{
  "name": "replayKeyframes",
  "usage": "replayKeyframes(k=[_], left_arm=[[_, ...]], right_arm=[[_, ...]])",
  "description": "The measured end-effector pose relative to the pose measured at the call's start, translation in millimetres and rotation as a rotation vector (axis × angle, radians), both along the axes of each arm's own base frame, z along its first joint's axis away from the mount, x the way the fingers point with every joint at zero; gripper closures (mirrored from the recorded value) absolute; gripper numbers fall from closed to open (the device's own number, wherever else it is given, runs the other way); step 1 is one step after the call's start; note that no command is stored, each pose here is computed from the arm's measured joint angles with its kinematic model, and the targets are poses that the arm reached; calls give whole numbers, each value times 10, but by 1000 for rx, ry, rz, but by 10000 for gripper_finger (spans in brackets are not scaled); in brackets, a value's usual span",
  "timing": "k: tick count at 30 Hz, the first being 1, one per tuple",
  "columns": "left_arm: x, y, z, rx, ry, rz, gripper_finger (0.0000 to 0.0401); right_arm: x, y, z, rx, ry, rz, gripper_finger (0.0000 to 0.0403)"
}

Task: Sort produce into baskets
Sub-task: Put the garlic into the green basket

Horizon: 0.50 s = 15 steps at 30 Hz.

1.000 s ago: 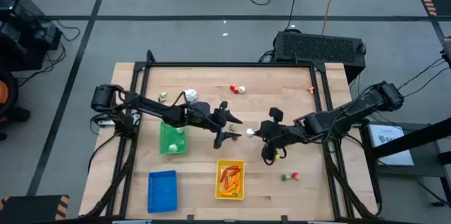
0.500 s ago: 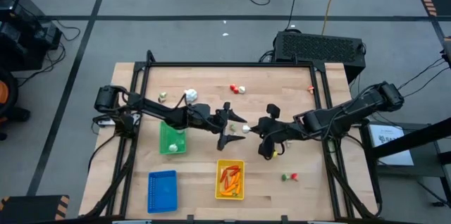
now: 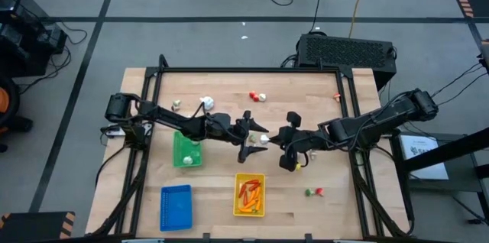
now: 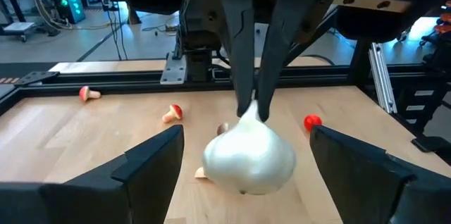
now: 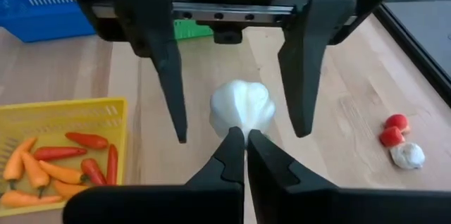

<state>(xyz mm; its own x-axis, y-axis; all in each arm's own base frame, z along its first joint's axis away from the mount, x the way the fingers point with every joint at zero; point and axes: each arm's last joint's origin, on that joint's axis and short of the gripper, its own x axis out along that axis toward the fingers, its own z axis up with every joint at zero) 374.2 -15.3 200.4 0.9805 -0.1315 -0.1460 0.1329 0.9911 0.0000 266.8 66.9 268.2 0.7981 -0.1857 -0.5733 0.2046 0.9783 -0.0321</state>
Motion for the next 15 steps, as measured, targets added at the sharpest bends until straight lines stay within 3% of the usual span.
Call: replayKeyframes(k=[15], left_arm=[[-3, 7, -19, 13, 17, 0, 142]], right_arm=[[17, -72, 0, -7, 3, -17, 403]])
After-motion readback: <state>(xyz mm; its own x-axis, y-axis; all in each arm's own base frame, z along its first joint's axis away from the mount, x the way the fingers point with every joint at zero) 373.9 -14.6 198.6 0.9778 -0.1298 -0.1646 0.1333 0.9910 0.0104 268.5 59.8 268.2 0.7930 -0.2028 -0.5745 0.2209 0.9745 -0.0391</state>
